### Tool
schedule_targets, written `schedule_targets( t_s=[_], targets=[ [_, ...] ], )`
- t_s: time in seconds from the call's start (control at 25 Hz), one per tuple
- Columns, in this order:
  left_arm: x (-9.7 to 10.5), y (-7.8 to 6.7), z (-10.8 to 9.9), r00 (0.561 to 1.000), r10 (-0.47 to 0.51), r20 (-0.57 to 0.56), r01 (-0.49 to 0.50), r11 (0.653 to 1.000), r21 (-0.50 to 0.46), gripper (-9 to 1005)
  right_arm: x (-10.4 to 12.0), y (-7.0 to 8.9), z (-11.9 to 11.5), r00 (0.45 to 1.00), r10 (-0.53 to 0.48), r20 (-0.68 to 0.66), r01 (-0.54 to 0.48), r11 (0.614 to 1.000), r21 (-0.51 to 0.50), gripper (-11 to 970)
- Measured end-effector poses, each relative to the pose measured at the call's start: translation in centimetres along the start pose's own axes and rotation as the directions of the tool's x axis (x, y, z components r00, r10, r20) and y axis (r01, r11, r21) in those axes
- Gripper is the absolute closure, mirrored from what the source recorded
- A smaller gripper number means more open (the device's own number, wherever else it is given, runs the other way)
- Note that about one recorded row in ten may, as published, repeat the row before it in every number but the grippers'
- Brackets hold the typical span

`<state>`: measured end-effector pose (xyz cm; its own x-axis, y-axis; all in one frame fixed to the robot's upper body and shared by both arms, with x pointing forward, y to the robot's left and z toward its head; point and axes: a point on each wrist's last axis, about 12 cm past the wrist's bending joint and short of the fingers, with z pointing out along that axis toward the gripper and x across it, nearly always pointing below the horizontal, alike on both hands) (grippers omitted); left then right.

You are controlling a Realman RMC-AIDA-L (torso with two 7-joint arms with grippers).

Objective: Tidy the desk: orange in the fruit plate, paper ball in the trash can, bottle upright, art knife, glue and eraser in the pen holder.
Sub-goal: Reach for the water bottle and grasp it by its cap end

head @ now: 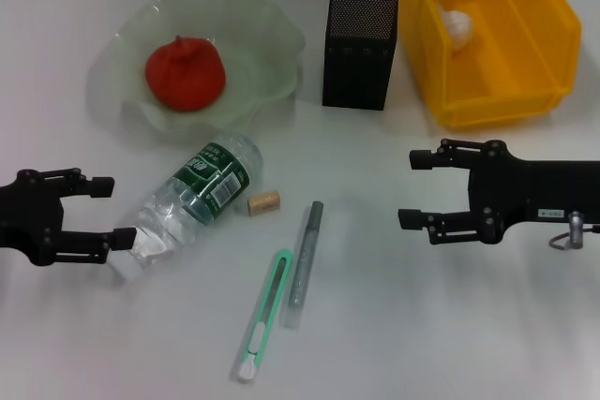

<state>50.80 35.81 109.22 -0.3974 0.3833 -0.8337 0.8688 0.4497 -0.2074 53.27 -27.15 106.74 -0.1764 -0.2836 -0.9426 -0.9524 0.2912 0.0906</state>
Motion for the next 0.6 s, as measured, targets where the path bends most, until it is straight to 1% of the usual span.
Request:
schedule_targets(
  t_s=[0.12, 0.16, 0.28, 0.48, 0.56, 0.6],
  targets=[
    [-0.3, 0.1, -0.2, 1.0, 0.002, -0.015, -0.002, 1.0, -0.003, 248, 0.0, 0.0, 0.3, 1.0, -0.002, -0.006, 0.002, 1.0, -0.002, 142],
    [-1.1, 0.3, -0.3, 0.998, 0.015, -0.059, -0.015, 1.0, -0.003, 249, 0.0, 0.1, 0.4, 1.0, -0.003, -0.007, 0.003, 1.0, -0.005, 142],
    [-1.6, 0.5, 0.0, 0.996, 0.014, -0.092, -0.014, 1.0, 0.006, 250, 0.0, 0.1, 0.6, 1.0, -0.007, -0.009, 0.007, 1.0, -0.008, 142],
    [-1.7, 0.3, 0.5, 0.994, 0.0, -0.114, 0.004, 0.999, 0.032, 252, -0.1, 0.0, 0.7, 1.0, -0.011, -0.01, 0.011, 1.0, -0.011, 142],
    [-1.1, -0.2, 1.0, 0.994, -0.012, -0.11, 0.016, 0.999, 0.038, 253, -0.1, -0.1, 0.8, 1.0, -0.017, -0.013, 0.017, 1.0, -0.006, 142],
    [-1.1, -0.2, 1.0, 0.994, -0.012, -0.11, 0.016, 0.999, 0.038, 254, -0.1, -0.1, 0.8, 1.0, -0.017, -0.013, 0.017, 1.0, -0.006, 142]
  ],
)
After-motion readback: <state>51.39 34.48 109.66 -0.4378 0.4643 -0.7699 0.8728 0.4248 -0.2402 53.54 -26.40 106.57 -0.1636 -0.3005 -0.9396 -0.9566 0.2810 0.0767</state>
